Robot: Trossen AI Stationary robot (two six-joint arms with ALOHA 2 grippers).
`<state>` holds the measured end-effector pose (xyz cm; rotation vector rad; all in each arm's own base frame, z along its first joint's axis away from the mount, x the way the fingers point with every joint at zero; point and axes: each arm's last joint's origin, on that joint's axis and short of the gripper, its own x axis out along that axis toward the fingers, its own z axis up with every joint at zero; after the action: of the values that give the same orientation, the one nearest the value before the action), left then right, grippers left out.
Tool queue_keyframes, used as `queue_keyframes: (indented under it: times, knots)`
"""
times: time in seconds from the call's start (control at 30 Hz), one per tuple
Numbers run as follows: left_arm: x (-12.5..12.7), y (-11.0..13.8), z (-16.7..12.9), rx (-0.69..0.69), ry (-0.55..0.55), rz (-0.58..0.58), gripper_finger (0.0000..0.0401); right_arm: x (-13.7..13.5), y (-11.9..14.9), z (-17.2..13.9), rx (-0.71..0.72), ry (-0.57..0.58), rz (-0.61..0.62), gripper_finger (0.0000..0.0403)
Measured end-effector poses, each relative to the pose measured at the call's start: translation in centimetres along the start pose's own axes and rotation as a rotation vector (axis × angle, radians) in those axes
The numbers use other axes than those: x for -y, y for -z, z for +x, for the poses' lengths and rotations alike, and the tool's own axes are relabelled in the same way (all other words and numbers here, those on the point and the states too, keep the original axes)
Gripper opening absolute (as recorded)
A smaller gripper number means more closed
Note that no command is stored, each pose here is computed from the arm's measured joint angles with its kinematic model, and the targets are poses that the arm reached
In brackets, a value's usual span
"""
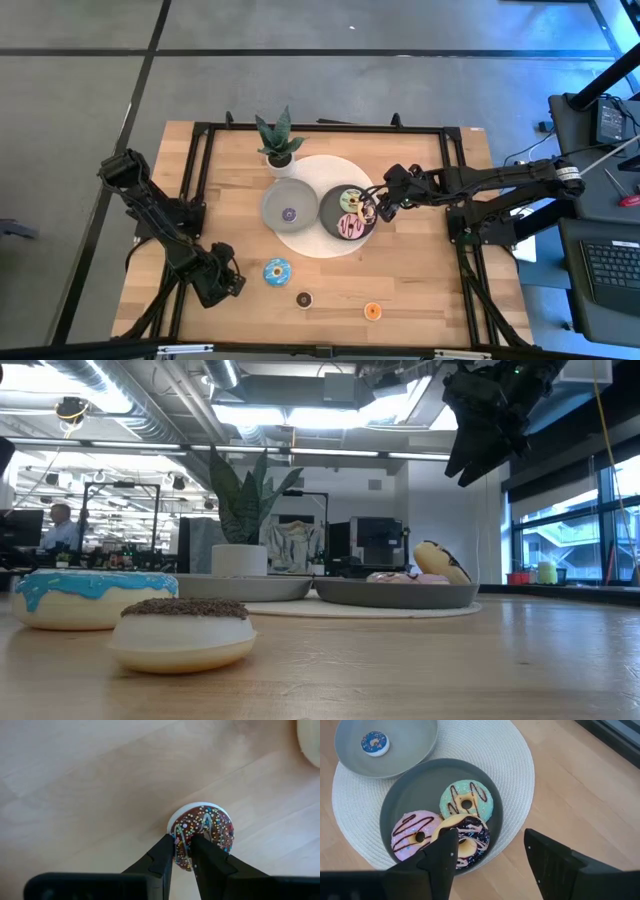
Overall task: Pick & Place donuts
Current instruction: Put the small brown donut on the gray plate
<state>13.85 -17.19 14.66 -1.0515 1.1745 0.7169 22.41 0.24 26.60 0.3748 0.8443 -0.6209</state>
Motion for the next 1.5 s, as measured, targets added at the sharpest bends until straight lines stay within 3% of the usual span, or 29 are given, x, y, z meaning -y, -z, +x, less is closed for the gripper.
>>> queue_keyframes:
  times: [0.37, 0.6, 0.8, 1.0, 1.23, 1.5]
  knots:
    - [0.4, 0.1, -0.2, -0.006, 0.032, -0.006, 0.0054, 0.0, 0.0, 0.0, 0.000, 0.000, 0.001, 0.0228]
    - [1.9, -1.2, -1.6, 0.199, 0.196, -0.004, 0.0036, 0.0, 0.0, 0.0, 0.002, -0.001, 0.002, 0.0227]
    - [3.7, -5.6, -3.2, 0.308, 0.231, 0.092, 0.0032, 0.0, -0.1, 0.0, 0.009, -0.003, 0.009, 0.0228]
    - [4.1, -11.6, -3.9, 0.363, 0.161, 0.153, 0.0031, -0.3, -0.4, 0.0, 0.042, -0.029, 0.026, 0.0226]
    - [3.0, -18.1, -4.1, 0.450, 0.062, 0.139, 0.0032, -0.4, -0.5, 0.0, 0.049, -0.035, 0.031, 0.0227]
    - [3.3, -22.8, -3.3, 0.465, 0.146, 0.164, 0.0031, -0.2, -0.6, 0.0, 0.093, 0.021, 0.033, 0.0229]
